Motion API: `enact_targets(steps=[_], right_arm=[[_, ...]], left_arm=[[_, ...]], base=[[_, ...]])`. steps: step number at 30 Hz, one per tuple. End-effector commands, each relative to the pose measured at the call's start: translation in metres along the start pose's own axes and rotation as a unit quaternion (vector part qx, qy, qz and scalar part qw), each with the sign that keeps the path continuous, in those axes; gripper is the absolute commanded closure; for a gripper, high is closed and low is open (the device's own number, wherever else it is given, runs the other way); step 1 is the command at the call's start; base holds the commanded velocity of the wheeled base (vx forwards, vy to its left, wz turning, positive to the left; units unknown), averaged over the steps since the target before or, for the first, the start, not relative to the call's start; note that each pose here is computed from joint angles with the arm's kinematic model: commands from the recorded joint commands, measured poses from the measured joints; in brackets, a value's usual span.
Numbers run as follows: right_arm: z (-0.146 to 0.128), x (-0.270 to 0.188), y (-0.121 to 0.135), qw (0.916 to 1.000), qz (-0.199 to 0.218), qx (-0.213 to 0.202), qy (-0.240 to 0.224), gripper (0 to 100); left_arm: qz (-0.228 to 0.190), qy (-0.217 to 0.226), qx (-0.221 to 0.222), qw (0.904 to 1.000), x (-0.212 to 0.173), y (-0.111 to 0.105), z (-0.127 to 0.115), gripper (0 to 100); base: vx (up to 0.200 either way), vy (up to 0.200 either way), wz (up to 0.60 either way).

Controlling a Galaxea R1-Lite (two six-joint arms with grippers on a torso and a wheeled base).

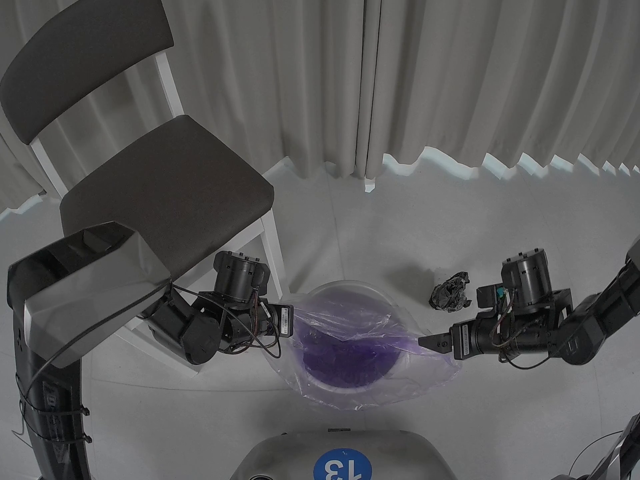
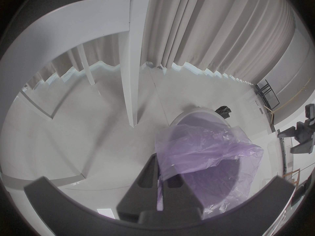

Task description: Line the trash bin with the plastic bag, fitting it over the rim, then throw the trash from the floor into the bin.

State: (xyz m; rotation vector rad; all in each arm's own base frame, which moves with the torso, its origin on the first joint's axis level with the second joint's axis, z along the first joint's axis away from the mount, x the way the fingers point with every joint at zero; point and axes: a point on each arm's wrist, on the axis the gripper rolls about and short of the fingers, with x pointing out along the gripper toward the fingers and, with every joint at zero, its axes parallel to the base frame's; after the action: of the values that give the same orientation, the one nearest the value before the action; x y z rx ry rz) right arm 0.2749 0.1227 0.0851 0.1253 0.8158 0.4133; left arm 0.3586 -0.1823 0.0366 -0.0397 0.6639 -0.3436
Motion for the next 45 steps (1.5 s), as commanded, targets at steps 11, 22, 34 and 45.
enact_targets(steps=[11,22,34,45], right_arm=[[0.042,-0.02,0.08,0.9906,0.057,-0.079,0.096,0],[0.033,0.039,0.088,0.9804,-0.029,-0.191,0.041,0],[0.012,0.079,0.082,0.9392,-0.013,-0.334,-0.08,0],[0.003,0.084,0.078,0.9289,-0.021,-0.364,-0.066,0]], left_arm=[[0.01,-0.003,0.022,0.9997,-0.004,-0.003,0.0,100],[0.007,-0.009,0.022,0.9997,-0.005,-0.004,0.001,100],[0.0,-0.015,0.026,0.9995,-0.007,-0.009,-0.002,100],[-0.001,-0.012,0.025,0.9996,-0.004,-0.008,-0.005,0]], base=[[0.0,0.0,0.0],[0.0,0.0,0.0],[0.0,0.0,0.0],[0.0,0.0,0.0]])
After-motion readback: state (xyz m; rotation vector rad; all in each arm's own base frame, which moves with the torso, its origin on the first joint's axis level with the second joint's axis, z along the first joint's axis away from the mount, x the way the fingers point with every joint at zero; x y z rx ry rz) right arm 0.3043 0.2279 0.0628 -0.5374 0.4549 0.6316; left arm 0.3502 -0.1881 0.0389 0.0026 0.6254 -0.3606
